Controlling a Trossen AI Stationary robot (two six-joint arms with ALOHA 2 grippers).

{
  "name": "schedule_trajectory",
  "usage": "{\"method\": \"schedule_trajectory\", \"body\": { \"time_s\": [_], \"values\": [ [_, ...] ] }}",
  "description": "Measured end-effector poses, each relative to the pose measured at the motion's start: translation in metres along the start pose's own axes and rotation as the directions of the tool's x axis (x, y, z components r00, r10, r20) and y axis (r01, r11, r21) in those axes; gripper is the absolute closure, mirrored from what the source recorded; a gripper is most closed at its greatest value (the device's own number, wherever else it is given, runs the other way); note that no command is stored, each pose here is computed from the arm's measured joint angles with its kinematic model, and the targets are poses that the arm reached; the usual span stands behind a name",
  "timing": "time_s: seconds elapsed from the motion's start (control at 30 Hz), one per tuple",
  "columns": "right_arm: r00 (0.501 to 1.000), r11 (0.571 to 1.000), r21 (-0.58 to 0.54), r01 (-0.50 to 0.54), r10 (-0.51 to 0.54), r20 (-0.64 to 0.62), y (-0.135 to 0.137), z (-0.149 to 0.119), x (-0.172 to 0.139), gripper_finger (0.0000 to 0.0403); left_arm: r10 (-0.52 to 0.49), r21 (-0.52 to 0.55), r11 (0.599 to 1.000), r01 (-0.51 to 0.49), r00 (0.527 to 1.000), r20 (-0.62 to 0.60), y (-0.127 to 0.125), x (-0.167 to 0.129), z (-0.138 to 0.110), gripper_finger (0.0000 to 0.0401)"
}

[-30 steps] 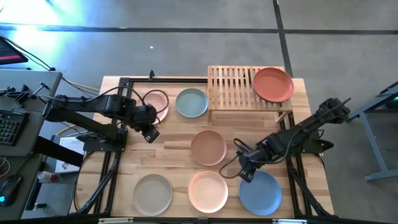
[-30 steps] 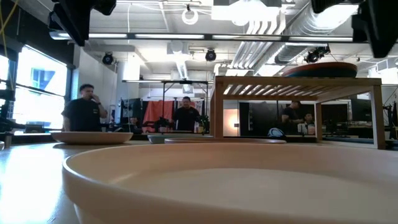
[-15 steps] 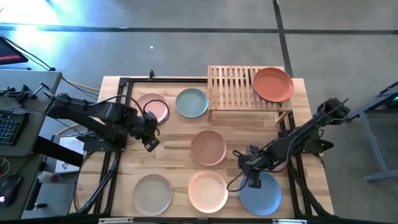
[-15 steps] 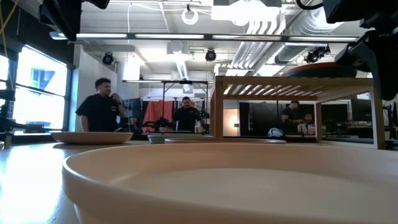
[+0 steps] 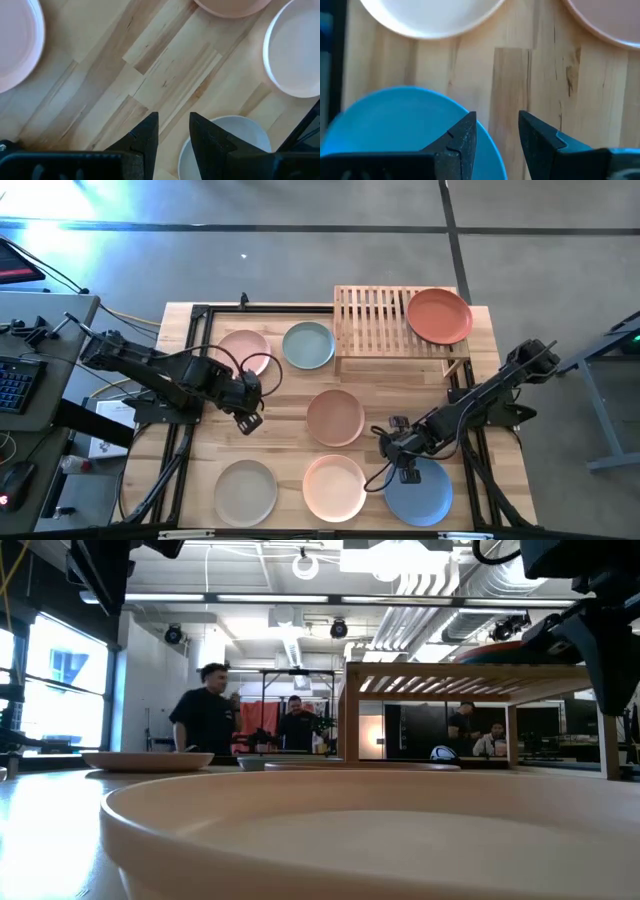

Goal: Place and stack plates onto a shelf
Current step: Stack the blue plate on top of the orange plate on the shelf

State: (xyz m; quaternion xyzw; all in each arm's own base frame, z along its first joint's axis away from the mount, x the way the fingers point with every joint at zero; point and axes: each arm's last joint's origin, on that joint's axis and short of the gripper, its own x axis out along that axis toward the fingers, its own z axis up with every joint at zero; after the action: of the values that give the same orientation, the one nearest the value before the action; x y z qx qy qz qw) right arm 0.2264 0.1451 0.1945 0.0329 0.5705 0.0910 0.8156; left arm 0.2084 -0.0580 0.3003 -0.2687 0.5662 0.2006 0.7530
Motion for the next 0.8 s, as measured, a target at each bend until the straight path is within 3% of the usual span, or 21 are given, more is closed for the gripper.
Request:
{"method": "schedule_trajectory", "body": {
  "time_s": [0.8],
  "values": [
    [0.989,0.998,-0.067,-0.013,0.003,-0.147,0.008,-0.008,0.035,0.0279,0.089,0.034,0.996,-0.087,0.994,-0.064,-0.014,0.028,0.005,0.0302]
  ]
}}
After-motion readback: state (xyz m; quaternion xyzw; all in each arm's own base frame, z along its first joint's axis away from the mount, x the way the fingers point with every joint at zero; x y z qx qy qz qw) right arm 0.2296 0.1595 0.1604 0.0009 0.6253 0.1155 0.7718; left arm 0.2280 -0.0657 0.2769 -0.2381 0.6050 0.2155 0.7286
